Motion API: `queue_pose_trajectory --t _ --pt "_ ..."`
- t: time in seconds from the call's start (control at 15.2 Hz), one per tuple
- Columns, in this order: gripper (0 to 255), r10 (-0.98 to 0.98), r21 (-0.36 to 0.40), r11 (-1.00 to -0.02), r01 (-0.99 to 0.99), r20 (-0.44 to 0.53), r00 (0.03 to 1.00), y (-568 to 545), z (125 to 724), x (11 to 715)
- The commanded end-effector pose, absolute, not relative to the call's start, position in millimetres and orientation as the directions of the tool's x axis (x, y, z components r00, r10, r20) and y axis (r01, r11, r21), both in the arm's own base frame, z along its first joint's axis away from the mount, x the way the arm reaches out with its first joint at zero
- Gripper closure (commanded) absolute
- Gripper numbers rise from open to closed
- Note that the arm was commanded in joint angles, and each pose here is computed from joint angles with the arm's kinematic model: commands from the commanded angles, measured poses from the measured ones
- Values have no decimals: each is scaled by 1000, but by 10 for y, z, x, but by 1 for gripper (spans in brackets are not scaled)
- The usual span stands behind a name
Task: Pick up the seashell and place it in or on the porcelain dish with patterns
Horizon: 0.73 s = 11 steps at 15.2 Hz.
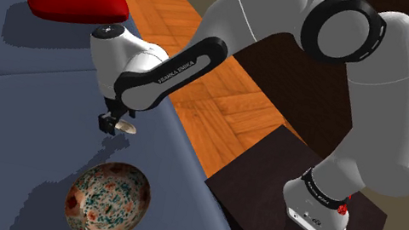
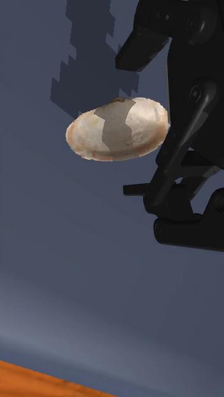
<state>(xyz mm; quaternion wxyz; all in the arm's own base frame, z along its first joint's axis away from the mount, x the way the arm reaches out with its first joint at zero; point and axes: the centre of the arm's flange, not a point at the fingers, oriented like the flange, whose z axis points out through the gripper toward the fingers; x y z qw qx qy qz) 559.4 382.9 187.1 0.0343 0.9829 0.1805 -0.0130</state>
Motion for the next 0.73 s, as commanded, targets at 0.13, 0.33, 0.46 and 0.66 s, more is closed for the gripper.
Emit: queue_pose_trajectory --t 0.13,0.33,0.46,0.66 --pt "255 354 63 -933 356 -38 935 3829 1871 5594" --pt "255 354 63 -933 356 -38 935 3826 1872 5595" --pt "255 354 63 -933 356 -38 935 3820 1872 5588" --pt "255 354 63 -933 356 -38 935 3829 1871 5594"
